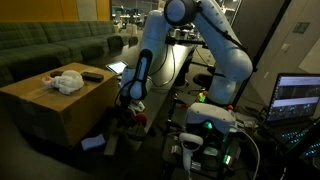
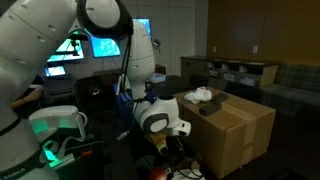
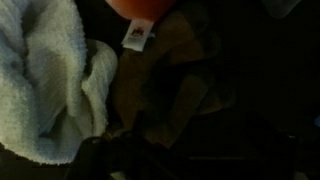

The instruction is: Pick up all the objects on the box and put them on table, then pick up the all the objects on the table and put them on the box

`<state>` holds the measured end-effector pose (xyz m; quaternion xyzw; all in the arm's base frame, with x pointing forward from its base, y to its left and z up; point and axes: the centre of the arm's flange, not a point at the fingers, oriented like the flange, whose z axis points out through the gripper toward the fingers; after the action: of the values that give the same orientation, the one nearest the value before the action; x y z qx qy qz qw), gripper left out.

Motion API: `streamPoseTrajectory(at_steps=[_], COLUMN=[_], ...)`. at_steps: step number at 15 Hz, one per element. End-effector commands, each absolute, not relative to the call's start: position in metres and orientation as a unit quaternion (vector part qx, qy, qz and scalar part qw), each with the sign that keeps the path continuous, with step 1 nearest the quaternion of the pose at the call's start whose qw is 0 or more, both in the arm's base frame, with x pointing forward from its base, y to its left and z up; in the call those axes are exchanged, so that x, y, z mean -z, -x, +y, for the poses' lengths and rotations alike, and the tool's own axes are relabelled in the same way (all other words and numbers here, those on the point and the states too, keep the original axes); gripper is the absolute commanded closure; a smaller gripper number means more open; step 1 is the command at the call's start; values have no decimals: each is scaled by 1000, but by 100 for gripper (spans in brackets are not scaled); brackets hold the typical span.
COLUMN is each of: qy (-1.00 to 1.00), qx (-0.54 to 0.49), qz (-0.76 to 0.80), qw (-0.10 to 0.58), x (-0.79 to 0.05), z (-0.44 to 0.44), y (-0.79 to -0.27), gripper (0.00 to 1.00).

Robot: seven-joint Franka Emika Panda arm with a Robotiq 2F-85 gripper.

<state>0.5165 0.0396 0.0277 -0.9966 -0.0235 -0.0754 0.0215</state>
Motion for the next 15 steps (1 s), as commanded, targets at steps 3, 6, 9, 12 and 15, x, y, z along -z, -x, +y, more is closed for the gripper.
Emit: streamPoseTrajectory(at_steps=[3, 6, 9, 12, 15], qy=[995, 996, 996, 996, 996], qx=[90, 88, 87, 87, 84], qz=[-24, -26, -29, -31, -37], qw=[20, 17, 15, 14, 15], x=[-9, -2, 3, 5, 4], z=[25, 20, 16, 14, 15], y=[-534, -538, -541, -544, -543], gripper=[0, 0, 0, 15, 44])
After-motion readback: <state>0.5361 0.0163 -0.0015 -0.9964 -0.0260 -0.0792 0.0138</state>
